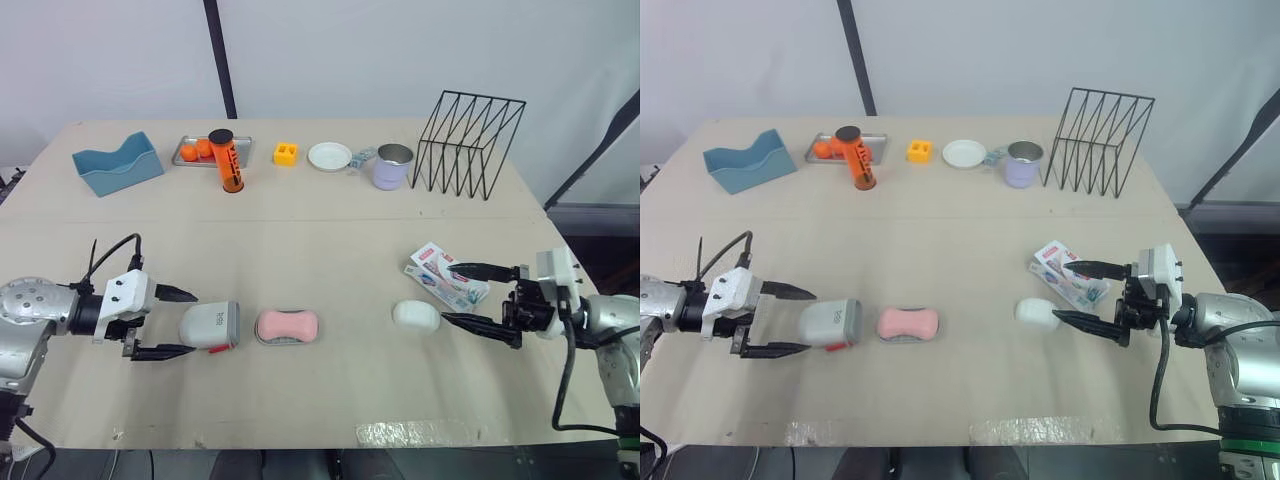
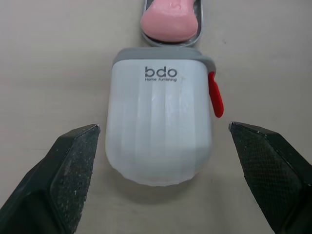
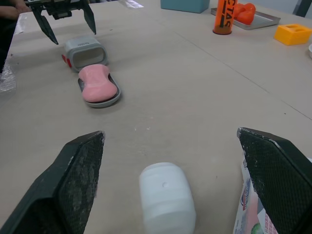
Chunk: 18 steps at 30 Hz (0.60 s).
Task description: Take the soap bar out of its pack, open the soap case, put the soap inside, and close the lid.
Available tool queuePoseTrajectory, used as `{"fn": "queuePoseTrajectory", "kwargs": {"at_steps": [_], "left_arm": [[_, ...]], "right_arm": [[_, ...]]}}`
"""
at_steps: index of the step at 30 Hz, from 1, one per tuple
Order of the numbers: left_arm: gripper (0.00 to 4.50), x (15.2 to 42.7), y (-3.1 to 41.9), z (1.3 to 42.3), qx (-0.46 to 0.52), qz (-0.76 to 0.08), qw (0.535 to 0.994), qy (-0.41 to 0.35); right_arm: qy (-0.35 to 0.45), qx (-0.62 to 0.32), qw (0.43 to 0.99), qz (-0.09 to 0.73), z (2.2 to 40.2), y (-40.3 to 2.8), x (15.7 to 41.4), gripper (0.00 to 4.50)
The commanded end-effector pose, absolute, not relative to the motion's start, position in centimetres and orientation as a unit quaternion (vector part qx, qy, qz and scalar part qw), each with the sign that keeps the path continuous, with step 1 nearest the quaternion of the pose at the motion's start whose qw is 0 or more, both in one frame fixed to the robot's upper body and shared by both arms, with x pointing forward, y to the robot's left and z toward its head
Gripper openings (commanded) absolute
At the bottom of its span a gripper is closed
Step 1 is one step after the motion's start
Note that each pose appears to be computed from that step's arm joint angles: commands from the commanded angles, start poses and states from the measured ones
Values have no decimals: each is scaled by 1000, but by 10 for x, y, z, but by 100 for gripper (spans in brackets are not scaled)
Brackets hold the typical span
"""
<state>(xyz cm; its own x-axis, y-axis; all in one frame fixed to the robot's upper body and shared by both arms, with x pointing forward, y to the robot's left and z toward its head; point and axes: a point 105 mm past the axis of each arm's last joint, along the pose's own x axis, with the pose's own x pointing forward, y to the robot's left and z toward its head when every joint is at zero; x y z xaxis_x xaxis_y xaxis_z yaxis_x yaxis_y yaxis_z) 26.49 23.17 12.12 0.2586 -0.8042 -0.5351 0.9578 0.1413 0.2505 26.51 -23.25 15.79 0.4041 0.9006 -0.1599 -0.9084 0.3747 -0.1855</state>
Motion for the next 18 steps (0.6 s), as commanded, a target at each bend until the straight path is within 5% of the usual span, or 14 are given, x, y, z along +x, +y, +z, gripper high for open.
{"fn": "queuePoseTrajectory", "kwargs": {"at_steps": [1,18], "left_arm": [[450,266,232,123,292,-597,735,135],[450,269,226,109,295,-610,721,142]], "right_arm": [[7,-148,818,555,167,-231,261,448],[4,-187,757,627,165,-215,243,448]]}}
